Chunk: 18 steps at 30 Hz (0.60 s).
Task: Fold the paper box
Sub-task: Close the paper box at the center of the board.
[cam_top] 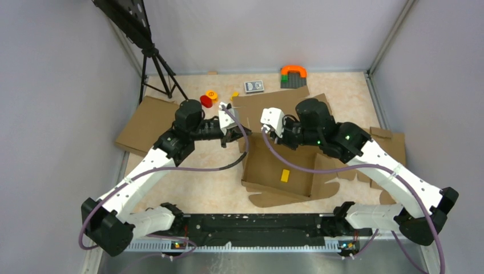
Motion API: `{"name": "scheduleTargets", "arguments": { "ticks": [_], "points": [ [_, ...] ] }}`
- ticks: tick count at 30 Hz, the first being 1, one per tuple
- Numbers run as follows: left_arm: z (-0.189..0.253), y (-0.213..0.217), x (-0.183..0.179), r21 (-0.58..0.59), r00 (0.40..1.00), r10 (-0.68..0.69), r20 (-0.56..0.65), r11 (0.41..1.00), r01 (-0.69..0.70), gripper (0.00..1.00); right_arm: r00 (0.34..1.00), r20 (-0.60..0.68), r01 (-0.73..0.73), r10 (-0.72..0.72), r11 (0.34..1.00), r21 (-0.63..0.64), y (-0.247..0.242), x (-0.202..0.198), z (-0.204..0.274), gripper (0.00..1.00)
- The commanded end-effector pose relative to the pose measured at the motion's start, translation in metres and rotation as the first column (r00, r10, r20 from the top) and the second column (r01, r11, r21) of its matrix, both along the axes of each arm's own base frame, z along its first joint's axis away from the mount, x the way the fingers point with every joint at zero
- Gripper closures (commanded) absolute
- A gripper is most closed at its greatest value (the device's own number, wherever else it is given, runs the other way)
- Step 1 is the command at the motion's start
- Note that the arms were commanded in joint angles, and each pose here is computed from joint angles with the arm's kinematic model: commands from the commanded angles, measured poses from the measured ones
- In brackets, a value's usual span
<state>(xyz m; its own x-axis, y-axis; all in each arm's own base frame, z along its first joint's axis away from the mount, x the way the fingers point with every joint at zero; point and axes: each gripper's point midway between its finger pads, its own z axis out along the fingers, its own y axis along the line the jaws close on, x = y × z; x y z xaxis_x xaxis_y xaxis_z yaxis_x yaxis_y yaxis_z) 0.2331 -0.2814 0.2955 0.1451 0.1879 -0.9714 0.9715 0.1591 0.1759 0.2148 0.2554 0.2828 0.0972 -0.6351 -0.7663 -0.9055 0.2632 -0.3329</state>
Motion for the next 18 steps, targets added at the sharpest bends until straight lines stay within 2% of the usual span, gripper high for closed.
{"name": "scheduleTargets", "arguments": {
  "ticks": [1, 2, 4, 5, 8, 10, 12, 14, 16, 18],
  "points": [
    [0.009, -0.001, 0.004, -0.013, 0.998, 0.003, 0.058, 1.0, -0.002, 1.0, 0.999, 0.037, 0.029, -0.03, 0.999, 0.027, 0.002, 0.004, 0.019, 0.73],
    [0.01, 0.0, 0.004, -0.014, 0.998, 0.007, 0.063, 1.0, -0.007, 1.0, 0.998, 0.036, 0.046, -0.047, 0.998, 0.031, 0.0, 0.005, 0.02, 0.66],
    [0.011, 0.001, 0.004, -0.018, 0.997, 0.017, 0.071, 1.0, -0.015, 1.0, 0.995, 0.034, 0.092, -0.093, 0.995, 0.045, -0.004, 0.008, 0.024, 0.35],
    [0.012, 0.002, 0.003, -0.021, 0.997, 0.016, 0.078, 1.0, -0.014, 1.0, 0.993, 0.024, 0.116, -0.118, 0.991, 0.062, -0.005, 0.008, 0.028, 0.27],
    [0.013, 0.002, 0.001, -0.027, 0.996, 0.01, 0.083, 1.0, -0.008, 1.0, 0.978, 0.034, 0.201, -0.208, 0.97, 0.134, -0.016, 0.011, 0.041, 0.17],
    [0.012, 0.002, 0.002, -0.026, 0.996, 0.012, 0.083, 1.0, -0.01, 1.0, 0.943, 0.049, 0.313, -0.328, 0.928, 0.201, -0.034, 0.017, 0.051, 0.13],
    [0.012, 0.001, 0.002, -0.025, 0.997, 0.011, 0.08, 1.0, -0.009, 1.0, 0.878, 0.036, 0.451, -0.477, 0.849, 0.275, -0.06, 0.025, 0.057, 0.12],
    [0.011, 0.001, 0.003, -0.023, 0.997, 0.009, 0.075, 1.0, -0.008, 1.0, 0.788, 0.014, 0.571, -0.616, 0.739, 0.356, -0.094, 0.03, 0.061, 0.11],
    [0.009, 0.001, 0.004, -0.021, 0.997, 0.011, 0.076, 1.0, -0.01, 1.0, 0.701, -0.033, 0.639, -0.712, 0.607, 0.472, -0.127, 0.03, 0.067, 0.1],
    [0.01, 0.001, 0.005, -0.024, 0.997, 0.018, 0.078, 1.0, -0.016, 1.0, 0.614, -0.098, 0.662, -0.783, 0.443, 0.605, -0.161, 0.023, 0.08, 0.11]
  ]
}}
